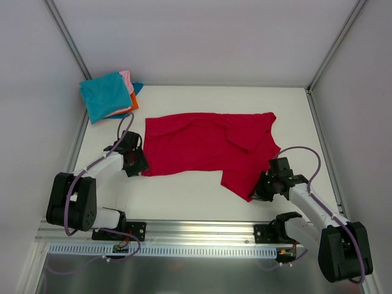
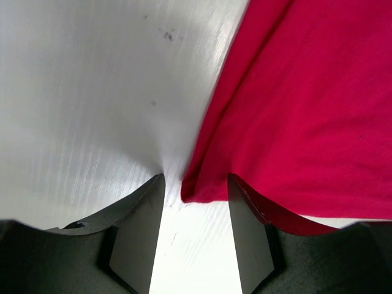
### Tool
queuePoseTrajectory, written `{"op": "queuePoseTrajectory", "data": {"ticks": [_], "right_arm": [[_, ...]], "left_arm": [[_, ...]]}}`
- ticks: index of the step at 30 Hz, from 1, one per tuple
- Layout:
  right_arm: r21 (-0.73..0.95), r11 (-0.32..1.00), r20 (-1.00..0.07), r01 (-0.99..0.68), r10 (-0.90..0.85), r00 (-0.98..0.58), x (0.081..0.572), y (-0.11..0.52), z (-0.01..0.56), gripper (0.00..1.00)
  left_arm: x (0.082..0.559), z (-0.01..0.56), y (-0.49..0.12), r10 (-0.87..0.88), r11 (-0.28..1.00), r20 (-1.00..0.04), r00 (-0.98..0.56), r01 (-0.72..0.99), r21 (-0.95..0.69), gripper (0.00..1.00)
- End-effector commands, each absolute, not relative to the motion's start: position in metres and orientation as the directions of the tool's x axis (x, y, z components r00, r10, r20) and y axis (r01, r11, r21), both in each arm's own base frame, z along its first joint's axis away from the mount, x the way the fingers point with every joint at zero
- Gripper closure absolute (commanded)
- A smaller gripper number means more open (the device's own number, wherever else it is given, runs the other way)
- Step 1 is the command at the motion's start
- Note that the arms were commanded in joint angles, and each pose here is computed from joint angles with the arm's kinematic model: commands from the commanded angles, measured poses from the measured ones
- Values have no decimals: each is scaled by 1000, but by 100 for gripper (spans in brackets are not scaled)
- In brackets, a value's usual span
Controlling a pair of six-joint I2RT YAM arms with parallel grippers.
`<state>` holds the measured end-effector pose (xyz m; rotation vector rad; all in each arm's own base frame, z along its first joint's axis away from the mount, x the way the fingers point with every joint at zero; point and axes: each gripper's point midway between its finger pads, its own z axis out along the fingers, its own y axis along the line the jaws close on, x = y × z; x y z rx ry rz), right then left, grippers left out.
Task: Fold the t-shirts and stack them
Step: Grap the side of the flattened tshirt closest away from the robot with both arms
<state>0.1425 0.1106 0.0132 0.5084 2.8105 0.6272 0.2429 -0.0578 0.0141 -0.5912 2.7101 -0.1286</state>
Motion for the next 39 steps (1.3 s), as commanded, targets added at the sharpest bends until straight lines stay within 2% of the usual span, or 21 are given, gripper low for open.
{"op": "queuePoseTrajectory", "data": {"ticks": [1, 10, 13, 14, 17, 23, 26, 34, 39], "right_arm": [[435, 859, -152, 269, 365, -919, 147, 109, 21, 99], [430, 862, -153, 268, 362, -920, 148, 109, 21, 99], [428, 863, -152, 270, 363, -919, 148, 108, 20, 100], [428, 862, -152, 270, 363, -919, 147, 109, 20, 100], [427, 862, -152, 272, 365, -918, 148, 108, 20, 99], [428, 862, -152, 270, 363, -919, 148, 109, 19, 100], [428, 862, -150, 272, 364, -919, 147, 109, 19, 99], [444, 858, -172, 257, 363, -916, 150, 110, 25, 99], [434, 866, -233, 247, 373, -898, 160, 105, 42, 99]], "left_arm": [[237, -2, -63, -375, 926, -287, -881, -343, -158, 53], [240, -4, -66, -362, 930, -277, -890, -327, -166, 57], [239, -5, -65, -361, 931, -272, -892, -328, -162, 63], [239, -4, -66, -362, 931, -272, -892, -328, -163, 70], [236, -4, -65, -365, 929, -261, -894, -334, -158, 80], [234, -2, -64, -371, 927, -262, -891, -340, -156, 82], [232, -2, -63, -376, 926, -258, -890, -349, -146, 100], [232, 16, -62, -400, 916, -292, -869, -365, -169, 100], [238, 43, -63, -408, 912, -338, -848, -358, -200, 100]]}}
